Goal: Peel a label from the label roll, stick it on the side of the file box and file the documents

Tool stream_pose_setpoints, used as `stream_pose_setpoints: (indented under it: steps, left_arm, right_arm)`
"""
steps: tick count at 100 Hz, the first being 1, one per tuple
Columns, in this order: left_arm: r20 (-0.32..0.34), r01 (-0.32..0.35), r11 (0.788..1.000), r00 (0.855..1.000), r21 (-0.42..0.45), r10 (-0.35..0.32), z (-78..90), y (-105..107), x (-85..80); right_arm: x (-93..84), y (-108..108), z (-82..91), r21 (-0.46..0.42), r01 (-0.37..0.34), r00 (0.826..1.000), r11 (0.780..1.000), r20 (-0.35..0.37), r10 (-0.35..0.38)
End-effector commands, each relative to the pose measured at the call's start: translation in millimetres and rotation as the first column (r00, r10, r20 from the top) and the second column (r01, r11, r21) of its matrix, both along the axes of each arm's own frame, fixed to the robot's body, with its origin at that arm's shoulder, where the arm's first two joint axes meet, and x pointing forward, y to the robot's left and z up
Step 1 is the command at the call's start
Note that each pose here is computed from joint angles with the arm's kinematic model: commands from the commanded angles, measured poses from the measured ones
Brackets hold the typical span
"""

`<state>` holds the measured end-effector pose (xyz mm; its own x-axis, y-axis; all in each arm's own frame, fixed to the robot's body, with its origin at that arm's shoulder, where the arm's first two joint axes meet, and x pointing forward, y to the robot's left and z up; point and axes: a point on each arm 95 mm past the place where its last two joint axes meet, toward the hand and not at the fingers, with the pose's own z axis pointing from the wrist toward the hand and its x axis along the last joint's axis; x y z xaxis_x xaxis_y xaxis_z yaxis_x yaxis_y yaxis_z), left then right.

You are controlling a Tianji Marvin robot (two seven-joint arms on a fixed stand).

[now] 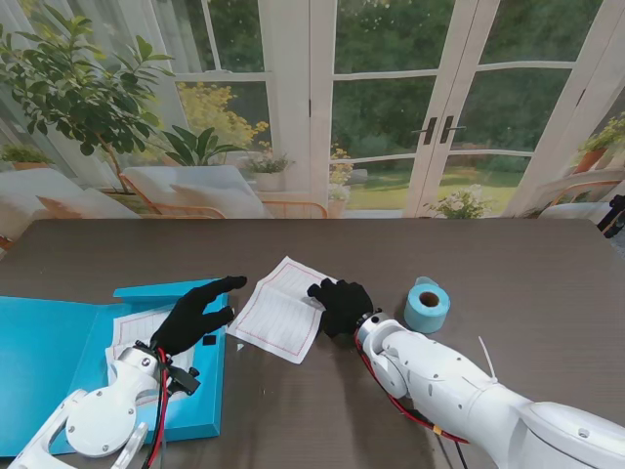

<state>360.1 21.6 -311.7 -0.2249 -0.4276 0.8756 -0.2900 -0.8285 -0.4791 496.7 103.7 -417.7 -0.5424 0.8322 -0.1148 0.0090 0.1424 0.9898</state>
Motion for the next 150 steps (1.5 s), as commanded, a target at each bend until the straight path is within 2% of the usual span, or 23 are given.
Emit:
stream_pose_setpoints:
  steps: [1, 21, 54, 79, 108, 135, 150]
  left_arm:
    - [-0.024, 0.017, 1.0, 1.0, -0.002, -0.017, -2.9, -3, -0.2]
    - [-0.042, 0.022, 1.0, 0.999, -0.007, -0.023, -4.2, -3, 1.7]
    - [-0.058, 0.021, 0.999, 0.998, -0.025, -0.022, -3.7, -5, 0.4]
    - [-0.066, 0.008, 1.0, 0.998, -0.029, -0.01, -4.4, -4, 0.6]
    - [-0.08, -0.018, 0.999, 0.997, -0.044, 0.015, -5.7, 0, 4.9]
    - [-0.123, -0.058, 0.995, 0.991, -0.081, 0.048, -10.1, 7, 14.4]
    - [-0.168, -0.078, 0.995, 0.984, -0.069, 0.066, -11.7, 15, 21.1]
  right_arm:
    - [-0.9, 8, -3.1, 0.034, -0.005, 1.0, 0.999, -0.011, 0.005]
    - [-2.5, 11, -6.0, 0.115, -0.019, 0.999, 0.993, 0.032, 0.015]
    - [-5.2, 16, -1.8, 0.179, -0.04, 0.996, 0.983, 0.084, 0.025]
    - [-3.1, 16, 15.8, 0.22, -0.054, 0.99, 0.974, 0.139, 0.023]
    - [-2.9, 2, 36.3, 0.266, -0.053, 0.985, 0.962, 0.175, 0.006]
    - [-4.5, -6, 48.3, 0.318, -0.042, 0.983, 0.947, 0.184, -0.018]
    - [-6.6, -8, 57.3, 0.343, -0.052, 0.98, 0.938, 0.196, -0.017]
